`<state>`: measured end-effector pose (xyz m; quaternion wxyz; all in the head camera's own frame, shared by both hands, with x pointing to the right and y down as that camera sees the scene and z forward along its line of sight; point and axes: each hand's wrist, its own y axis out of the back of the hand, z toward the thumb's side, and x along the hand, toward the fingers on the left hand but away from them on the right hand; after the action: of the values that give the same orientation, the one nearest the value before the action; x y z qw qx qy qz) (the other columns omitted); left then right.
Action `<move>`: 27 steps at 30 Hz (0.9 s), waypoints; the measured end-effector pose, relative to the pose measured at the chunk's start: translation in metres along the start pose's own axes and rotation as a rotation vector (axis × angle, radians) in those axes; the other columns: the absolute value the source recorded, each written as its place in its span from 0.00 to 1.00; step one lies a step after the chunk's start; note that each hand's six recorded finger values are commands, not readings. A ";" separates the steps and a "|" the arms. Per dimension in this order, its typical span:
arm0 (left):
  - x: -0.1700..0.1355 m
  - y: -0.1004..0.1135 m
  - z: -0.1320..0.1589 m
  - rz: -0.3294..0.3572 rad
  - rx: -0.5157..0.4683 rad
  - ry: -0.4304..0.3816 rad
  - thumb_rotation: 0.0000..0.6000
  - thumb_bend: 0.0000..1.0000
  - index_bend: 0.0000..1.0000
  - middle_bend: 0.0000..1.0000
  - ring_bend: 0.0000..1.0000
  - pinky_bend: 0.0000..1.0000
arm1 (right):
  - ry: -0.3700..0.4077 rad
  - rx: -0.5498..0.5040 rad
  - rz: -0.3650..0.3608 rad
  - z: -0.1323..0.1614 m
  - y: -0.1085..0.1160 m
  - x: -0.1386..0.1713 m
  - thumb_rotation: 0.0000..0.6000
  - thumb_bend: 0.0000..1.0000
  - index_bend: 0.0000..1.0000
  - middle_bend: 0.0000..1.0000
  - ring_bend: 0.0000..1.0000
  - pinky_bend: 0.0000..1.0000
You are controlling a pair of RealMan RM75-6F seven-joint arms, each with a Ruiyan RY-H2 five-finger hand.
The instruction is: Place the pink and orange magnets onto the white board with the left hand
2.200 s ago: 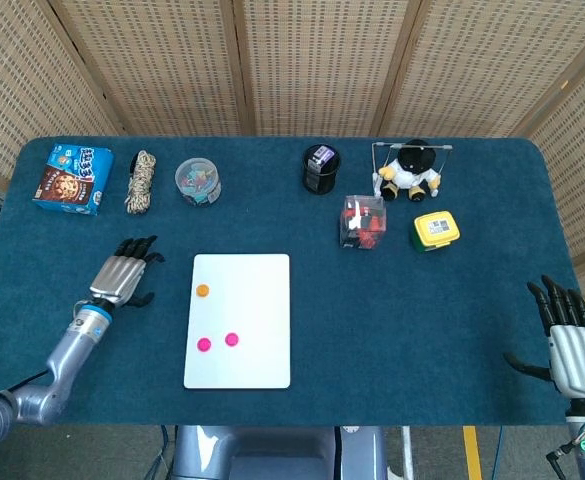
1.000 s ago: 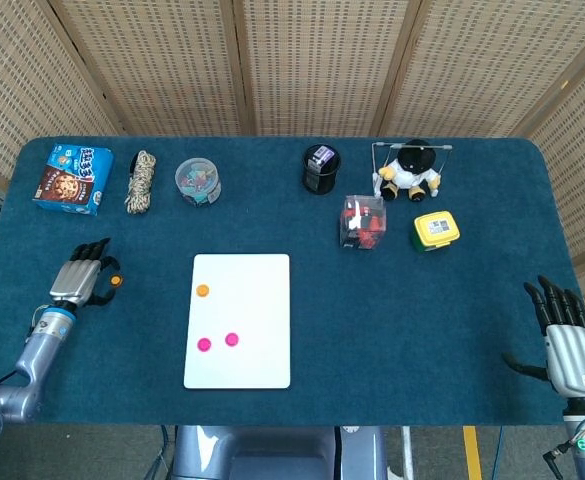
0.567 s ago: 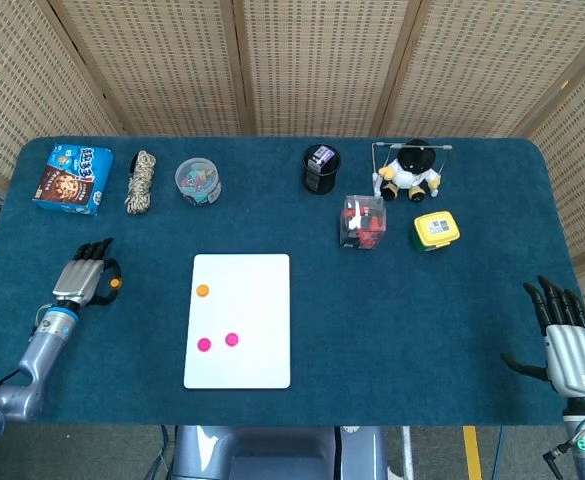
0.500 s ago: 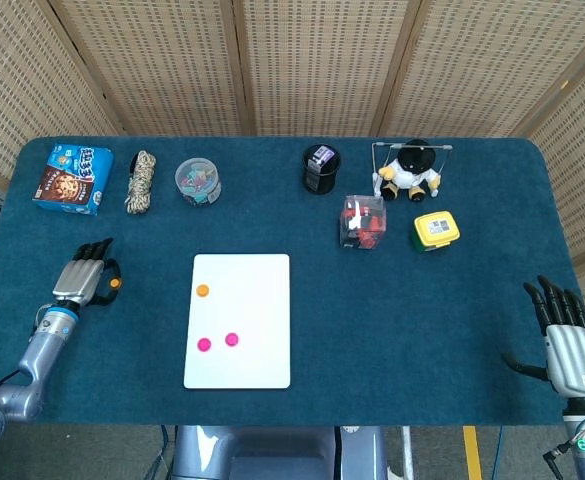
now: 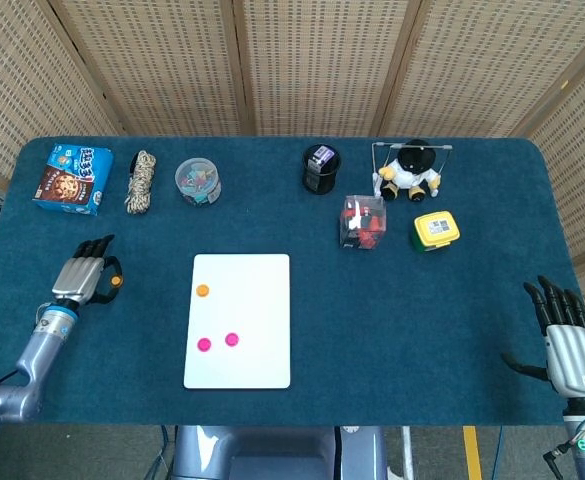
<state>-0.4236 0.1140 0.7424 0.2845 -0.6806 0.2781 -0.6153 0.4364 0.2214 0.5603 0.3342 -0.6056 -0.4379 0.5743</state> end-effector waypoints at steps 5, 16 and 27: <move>-0.003 0.013 0.019 0.015 -0.005 -0.049 1.00 0.38 0.54 0.00 0.00 0.00 | 0.002 -0.003 0.000 0.000 0.000 0.000 1.00 0.00 0.00 0.00 0.00 0.00; -0.002 0.047 0.106 0.047 0.004 -0.203 1.00 0.37 0.54 0.00 0.00 0.00 | -0.002 -0.012 0.002 -0.001 0.000 -0.001 1.00 0.00 0.00 0.00 0.00 0.00; 0.014 0.050 0.183 0.024 0.051 -0.273 1.00 0.37 0.54 0.00 0.00 0.00 | -0.005 -0.015 0.007 -0.003 0.000 -0.002 1.00 0.00 0.00 0.00 0.00 0.00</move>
<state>-0.2417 0.0774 0.7004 0.3443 -0.7471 0.2291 -0.5203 0.4390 0.2194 0.5616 0.3266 -0.6083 -0.4407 0.5737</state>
